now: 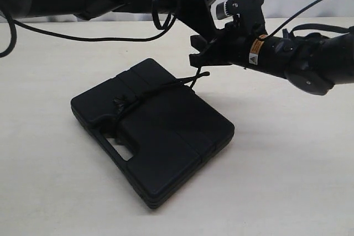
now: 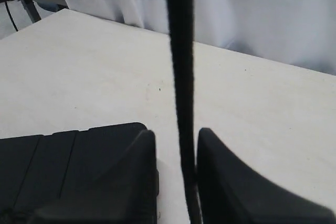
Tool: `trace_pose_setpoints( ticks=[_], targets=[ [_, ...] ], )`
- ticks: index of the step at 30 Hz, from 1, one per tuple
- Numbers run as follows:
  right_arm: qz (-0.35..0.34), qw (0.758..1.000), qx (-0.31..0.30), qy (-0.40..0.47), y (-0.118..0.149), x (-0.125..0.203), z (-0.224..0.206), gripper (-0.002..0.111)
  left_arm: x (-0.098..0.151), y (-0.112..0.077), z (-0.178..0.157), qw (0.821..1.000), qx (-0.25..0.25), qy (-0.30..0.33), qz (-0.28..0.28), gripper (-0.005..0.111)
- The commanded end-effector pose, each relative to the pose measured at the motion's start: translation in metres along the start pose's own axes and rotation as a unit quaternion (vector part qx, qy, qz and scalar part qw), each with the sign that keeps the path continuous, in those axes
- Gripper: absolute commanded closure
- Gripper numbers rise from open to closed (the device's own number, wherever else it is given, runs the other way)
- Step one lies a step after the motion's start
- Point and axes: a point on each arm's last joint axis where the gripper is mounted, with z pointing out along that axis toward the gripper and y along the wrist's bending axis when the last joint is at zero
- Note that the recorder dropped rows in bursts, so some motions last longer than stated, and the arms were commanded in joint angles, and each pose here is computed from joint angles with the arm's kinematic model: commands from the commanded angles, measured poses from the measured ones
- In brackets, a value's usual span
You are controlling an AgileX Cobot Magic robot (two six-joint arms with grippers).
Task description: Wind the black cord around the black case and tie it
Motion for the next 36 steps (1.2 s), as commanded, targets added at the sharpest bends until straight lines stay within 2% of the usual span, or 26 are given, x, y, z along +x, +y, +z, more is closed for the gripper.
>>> trace_pose_setpoints(
  ticks=[1, 7, 14, 16, 21, 24, 27, 29, 32, 36],
  targets=[
    [-0.023, 1.000, 0.008, 0.015, -0.004, 0.004, 0.001, 0.104, -0.003, -0.002, -0.004, 1.000, 0.021, 0.004, 0.008, 0.107],
    [-0.012, 1.000, 0.013, 0.022, -0.006, 0.010, 0.004, 0.104, 0.001, -0.009, -0.005, 0.998, 0.059, 0.022, 0.023, 0.107],
    [0.003, 0.999, 0.024, 0.023, -0.015, 0.012, 0.002, 0.104, 0.001, -0.010, -0.005, 0.998, 0.063, 0.023, 0.022, 0.106],
    [0.023, 0.999, 0.034, 0.020, -0.025, 0.013, -0.002, 0.104, 0.002, -0.009, -0.005, 0.997, 0.066, 0.027, 0.022, 0.101],
    [0.106, 0.993, 0.045, -0.013, -0.049, 0.018, -0.016, 0.104, 0.008, -0.008, -0.007, 0.995, 0.091, 0.045, 0.017, 0.069],
    [0.127, 0.990, 0.052, -0.020, -0.057, 0.020, -0.021, 0.104, 0.013, -0.012, -0.008, 0.990, 0.121, 0.066, 0.039, 0.060],
    [0.147, 0.988, 0.051, -0.019, -0.062, 0.022, -0.022, 0.104, 0.023, -0.020, -0.012, 0.976, 0.170, 0.108, 0.082, 0.058],
    [0.161, 0.986, 0.041, -0.022, -0.063, 0.022, -0.023, 0.104, 0.036, -0.026, -0.011, 0.958, 0.210, 0.153, 0.120, 0.058],
    [0.181, 0.982, -0.016, -0.044, -0.060, 0.017, -0.026, 0.104, 0.058, -0.032, 0.002, 0.940, 0.231, 0.195, 0.156, 0.059],
    [0.200, 0.972, -0.096, -0.078, -0.054, 0.009, -0.033, 0.104, 0.080, -0.037, 0.023, 0.936, 0.225, 0.211, 0.167, 0.059]
  ],
)
